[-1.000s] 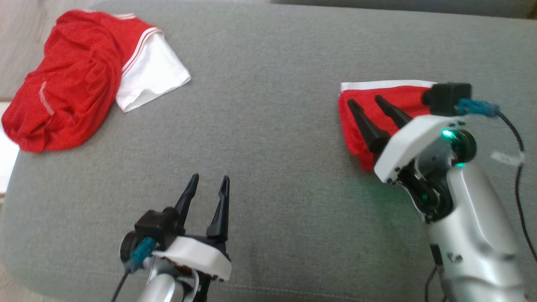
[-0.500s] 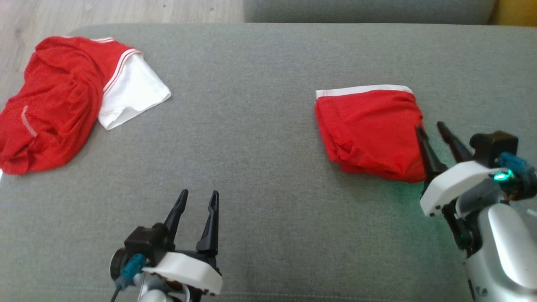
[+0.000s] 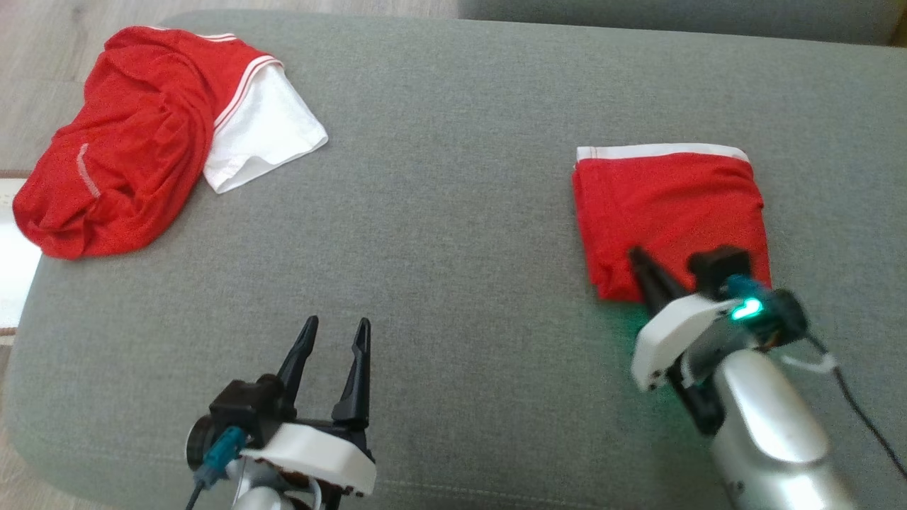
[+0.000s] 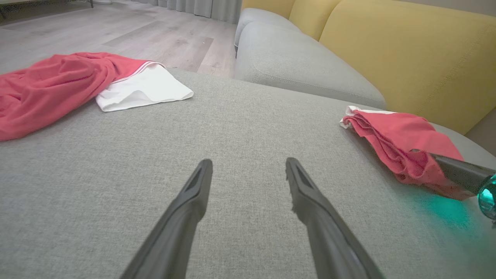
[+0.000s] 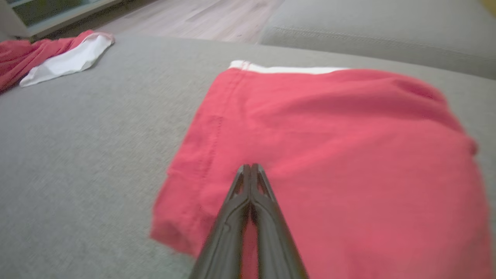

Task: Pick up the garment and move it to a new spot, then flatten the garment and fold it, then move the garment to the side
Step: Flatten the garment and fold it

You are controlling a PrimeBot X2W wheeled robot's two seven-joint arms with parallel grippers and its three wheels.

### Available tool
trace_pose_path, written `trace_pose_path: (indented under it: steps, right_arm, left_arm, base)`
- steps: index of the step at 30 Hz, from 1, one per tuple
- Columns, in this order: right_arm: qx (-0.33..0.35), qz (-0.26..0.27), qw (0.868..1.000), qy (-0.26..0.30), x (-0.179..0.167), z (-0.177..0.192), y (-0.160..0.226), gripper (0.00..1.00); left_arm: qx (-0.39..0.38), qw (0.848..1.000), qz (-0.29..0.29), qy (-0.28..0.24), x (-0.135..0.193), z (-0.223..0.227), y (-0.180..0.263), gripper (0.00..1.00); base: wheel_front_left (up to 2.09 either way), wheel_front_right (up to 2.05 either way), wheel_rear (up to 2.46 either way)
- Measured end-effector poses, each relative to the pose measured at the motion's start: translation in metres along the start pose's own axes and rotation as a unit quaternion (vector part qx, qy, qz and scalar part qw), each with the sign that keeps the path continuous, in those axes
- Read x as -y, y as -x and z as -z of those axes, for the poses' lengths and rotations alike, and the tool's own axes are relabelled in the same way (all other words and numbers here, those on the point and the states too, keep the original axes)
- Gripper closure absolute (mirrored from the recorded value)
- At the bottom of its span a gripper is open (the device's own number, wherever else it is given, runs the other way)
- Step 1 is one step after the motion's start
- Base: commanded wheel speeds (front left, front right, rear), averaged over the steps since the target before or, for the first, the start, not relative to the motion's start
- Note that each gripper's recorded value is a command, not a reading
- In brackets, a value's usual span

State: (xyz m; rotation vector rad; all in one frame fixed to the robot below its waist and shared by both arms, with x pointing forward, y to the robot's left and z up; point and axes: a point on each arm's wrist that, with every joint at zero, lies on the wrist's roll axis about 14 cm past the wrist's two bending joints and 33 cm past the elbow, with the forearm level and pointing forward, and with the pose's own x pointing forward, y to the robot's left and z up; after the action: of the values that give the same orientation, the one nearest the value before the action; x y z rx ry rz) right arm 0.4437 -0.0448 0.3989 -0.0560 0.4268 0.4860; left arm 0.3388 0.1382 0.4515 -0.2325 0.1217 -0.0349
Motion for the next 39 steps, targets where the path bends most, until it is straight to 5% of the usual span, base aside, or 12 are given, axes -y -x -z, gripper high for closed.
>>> trace_pose_path:
  steps: [11, 20, 24, 32, 39]
  right_arm:
    - [-0.046, -0.065, 0.997, 0.019, -0.051, 0.029, 0.007, 1.0]
    - [0.089, -0.007, 0.996, -0.026, -0.02, -0.023, 0.038, 1.0]
    - [0.147, 0.051, 0.987, -0.045, 0.011, -0.032, 0.07, 0.0]
    - [0.196, 0.147, 0.968, -0.049, 0.062, -0.025, 0.134, 0.0]
    - [0.177, 0.156, 0.97, -0.051, 0.06, -0.001, 0.153, 0.0]
  left_arm:
    - [0.014, 1.0, 0.003, -0.001, 0.002, -0.008, 0.001, 0.0]
    - [0.028, 1.0, 0.008, -0.003, 0.003, -0.015, 0.005, 0.0]
    - [0.017, 1.0, 0.007, -0.01, 0.0, -0.007, 0.015, 0.0]
    - [0.013, 1.0, 0.01, -0.022, -0.005, -0.001, 0.028, 0.0]
    - [0.009, 1.0, -0.008, -0.023, -0.016, 0.003, 0.04, 0.0]
  base:
    - [0.0, 0.0, 0.0]
    - [0.0, 0.0, 0.0]
    - [0.0, 0.0, 0.0]
    - [0.0, 0.0, 0.0]
    - [0.0, 0.0, 0.0]
